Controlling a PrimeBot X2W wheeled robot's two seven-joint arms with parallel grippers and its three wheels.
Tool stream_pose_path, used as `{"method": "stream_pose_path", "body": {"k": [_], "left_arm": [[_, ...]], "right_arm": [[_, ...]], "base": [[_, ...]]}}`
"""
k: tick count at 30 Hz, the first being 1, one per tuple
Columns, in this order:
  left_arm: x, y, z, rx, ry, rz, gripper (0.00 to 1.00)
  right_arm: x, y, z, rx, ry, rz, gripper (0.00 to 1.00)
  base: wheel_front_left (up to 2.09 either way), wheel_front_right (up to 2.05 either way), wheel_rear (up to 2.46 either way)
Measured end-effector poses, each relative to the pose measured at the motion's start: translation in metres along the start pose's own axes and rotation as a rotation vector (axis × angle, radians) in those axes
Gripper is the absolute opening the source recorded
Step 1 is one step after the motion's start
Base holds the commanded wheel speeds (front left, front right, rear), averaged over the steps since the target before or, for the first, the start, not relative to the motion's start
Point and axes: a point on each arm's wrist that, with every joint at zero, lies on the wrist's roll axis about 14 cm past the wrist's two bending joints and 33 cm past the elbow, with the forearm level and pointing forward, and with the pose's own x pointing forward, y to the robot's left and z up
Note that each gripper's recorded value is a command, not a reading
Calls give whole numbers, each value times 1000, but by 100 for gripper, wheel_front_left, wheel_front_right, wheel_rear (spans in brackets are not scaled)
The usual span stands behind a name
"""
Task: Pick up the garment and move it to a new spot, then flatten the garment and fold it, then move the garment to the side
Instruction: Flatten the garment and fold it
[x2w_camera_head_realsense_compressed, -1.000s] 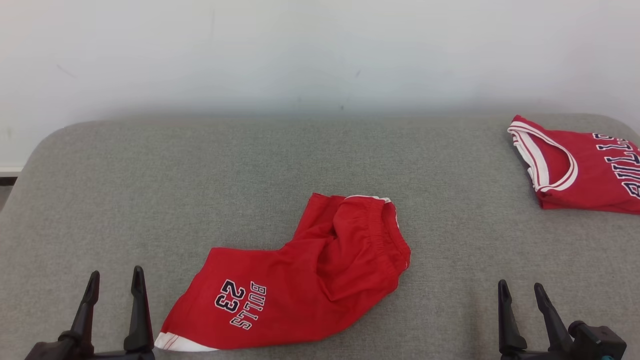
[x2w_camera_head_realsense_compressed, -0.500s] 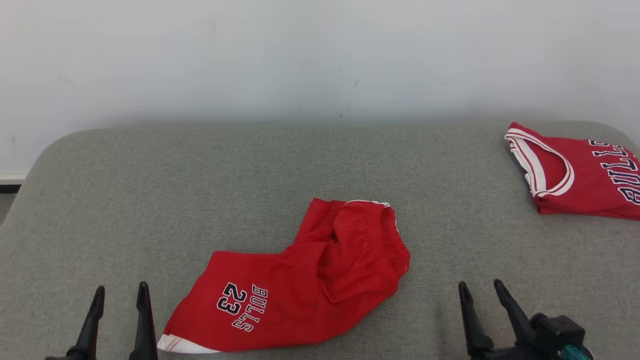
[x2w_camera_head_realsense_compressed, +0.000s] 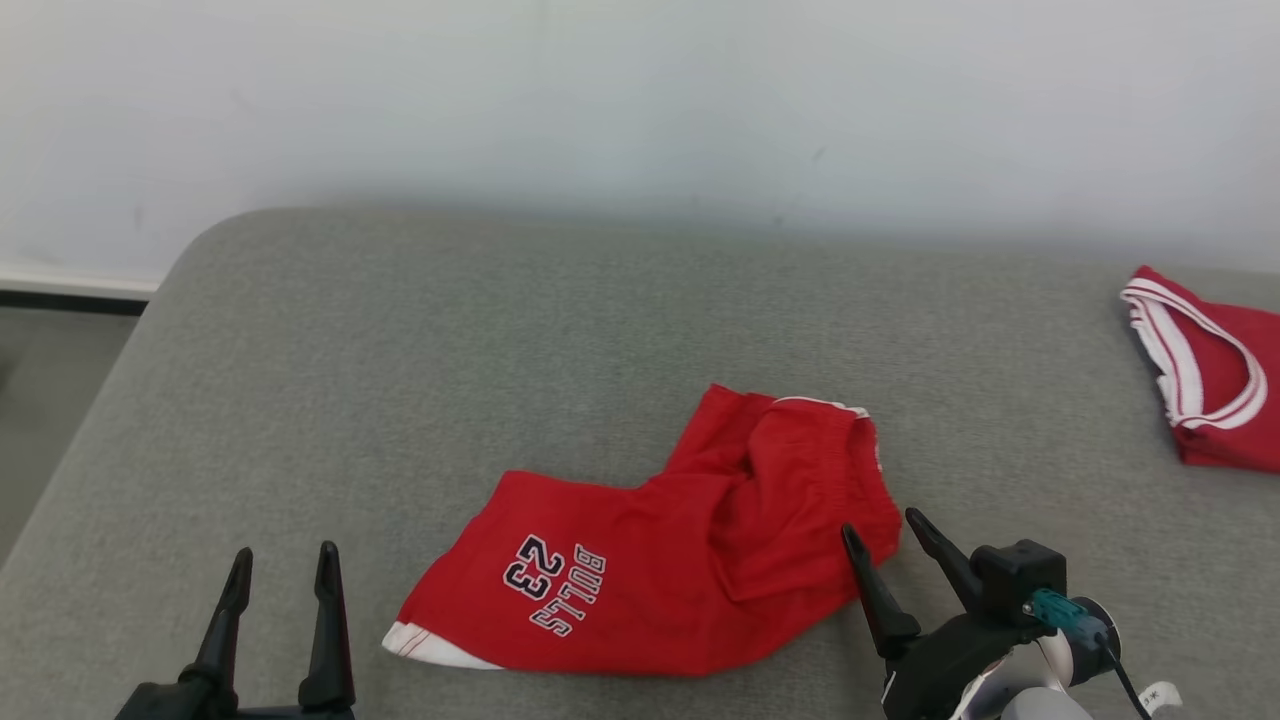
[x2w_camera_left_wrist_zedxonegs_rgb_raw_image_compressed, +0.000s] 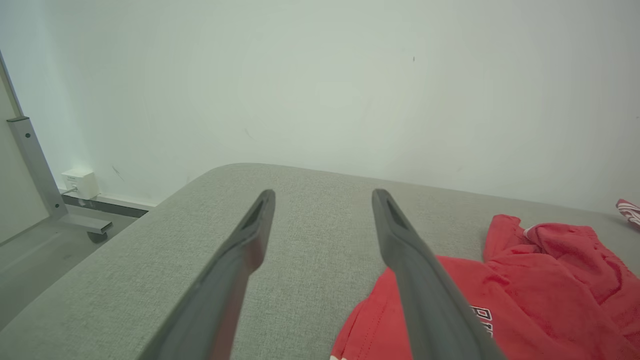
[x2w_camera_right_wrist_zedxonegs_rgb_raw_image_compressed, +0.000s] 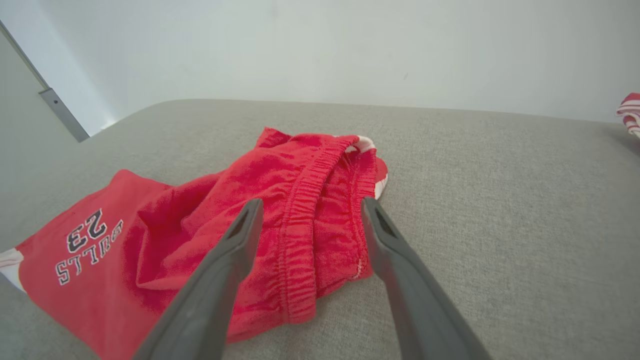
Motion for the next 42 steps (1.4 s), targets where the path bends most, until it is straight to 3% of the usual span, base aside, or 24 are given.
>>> {"method": "stream_pose_path", "body": {"k": [7, 8, 9, 19, 28, 36, 42], "left_arm": [[-8, 13, -3, 5, 14, 49, 100], [-9, 15, -4, 5, 17, 57, 100], [-10, 16, -4, 5, 19, 59, 100], [-4, 16, -7, -2, 21, 62, 100], [8, -4, -17, -22, 43, 7, 100], [20, -20, -28, -35, 68, -37, 100], [22, -25, -31, -39, 76, -49, 100]], "right_arm": [[17, 12, -40, 18, 152, 45, 100], [19, 15, -44, 21, 165, 55, 40], [20, 18, -46, 28, 167, 64, 2], [19, 10, -19, 69, 33, 44, 0], [-26, -17, 4, 134, -74, -42, 0], [-71, -46, 5, 141, -37, -153, 0], [-70, -50, 10, 122, -18, -159, 0]], "base": [[0, 0, 0], [0, 0, 0], [0, 0, 0], [0, 0, 0], [0, 0, 0], [0, 0, 0], [0, 0, 0]]}}
